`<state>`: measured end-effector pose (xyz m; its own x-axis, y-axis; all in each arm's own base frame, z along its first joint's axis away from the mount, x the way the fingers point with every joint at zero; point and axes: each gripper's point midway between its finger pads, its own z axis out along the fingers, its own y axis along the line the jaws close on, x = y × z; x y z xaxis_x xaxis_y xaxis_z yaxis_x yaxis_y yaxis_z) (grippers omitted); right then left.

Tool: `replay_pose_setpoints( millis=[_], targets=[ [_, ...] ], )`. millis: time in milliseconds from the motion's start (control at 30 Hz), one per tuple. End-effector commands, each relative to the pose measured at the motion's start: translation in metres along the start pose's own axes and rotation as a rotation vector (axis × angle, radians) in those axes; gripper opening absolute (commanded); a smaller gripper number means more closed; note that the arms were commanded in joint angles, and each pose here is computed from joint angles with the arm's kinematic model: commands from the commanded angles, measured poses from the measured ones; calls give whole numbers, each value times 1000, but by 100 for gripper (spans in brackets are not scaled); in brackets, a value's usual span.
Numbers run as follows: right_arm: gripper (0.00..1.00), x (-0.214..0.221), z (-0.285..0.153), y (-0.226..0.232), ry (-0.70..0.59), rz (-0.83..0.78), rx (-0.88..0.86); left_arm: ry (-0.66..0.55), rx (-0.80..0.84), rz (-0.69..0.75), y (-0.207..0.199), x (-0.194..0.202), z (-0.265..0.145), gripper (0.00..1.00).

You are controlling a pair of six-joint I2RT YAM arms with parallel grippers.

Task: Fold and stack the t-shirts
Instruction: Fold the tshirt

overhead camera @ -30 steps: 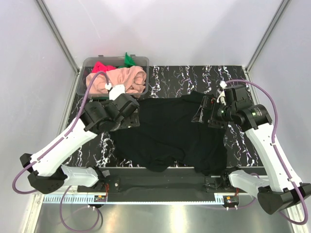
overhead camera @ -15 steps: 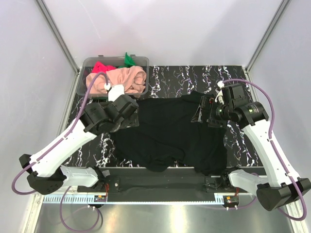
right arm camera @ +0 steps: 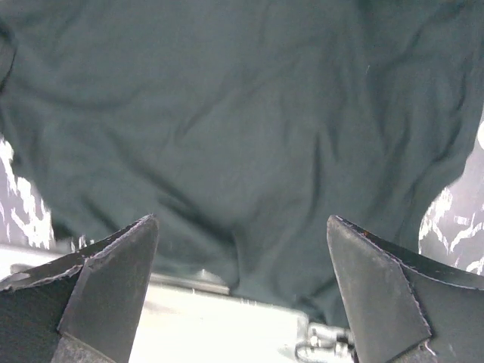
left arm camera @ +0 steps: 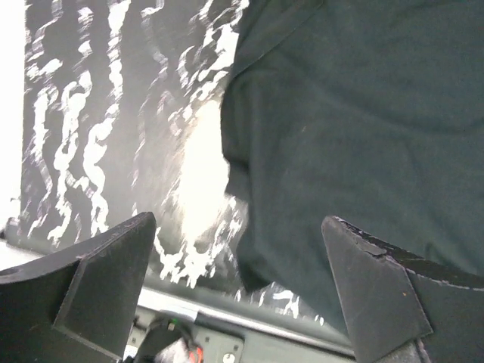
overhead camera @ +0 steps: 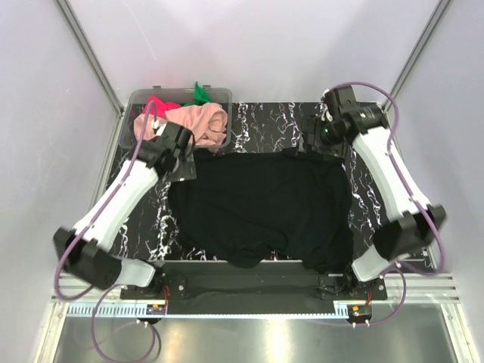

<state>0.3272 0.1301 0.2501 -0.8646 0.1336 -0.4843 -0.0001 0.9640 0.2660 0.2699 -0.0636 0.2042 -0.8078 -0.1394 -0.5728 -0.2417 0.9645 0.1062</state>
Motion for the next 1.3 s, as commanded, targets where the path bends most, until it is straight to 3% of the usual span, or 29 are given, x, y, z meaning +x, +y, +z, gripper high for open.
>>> replay_pose_setpoints(
  millis=[0, 133, 167, 233, 300, 400, 633, 933, 1267],
  targets=[
    [100, -37, 31, -18, -3, 61, 24, -11, 128, 27, -37, -37, 37, 99],
    [100, -73, 47, -41, -72, 99, 56, -46, 140, 11, -46, -66, 58, 99],
    [100, -75, 54, -49, -64, 107, 73, 8, 218, -22, -57, -61, 67, 99],
    [100, -72, 82, -49, 28, 192, -19, 54, 259, -104, -53, -63, 87, 99],
    [100, -79, 99, -55, 66, 249, -81, 68, 247, -95, -53, -61, 100, 99],
    [100, -96, 109, -77, 24, 225, 14, 72, 256, -99, -53, -64, 112, 99],
    [100, -100, 141, -88, 81, 245, 2, 136, 269, -55, -59, -63, 152, 99],
    [100, -108, 174, -82, 117, 239, -71, 182, 350, -118, -71, -64, 184, 99],
    [100, -114, 193, -79, 120, 190, -131, 113, 367, -137, -72, -91, 205, 97]
  ],
)
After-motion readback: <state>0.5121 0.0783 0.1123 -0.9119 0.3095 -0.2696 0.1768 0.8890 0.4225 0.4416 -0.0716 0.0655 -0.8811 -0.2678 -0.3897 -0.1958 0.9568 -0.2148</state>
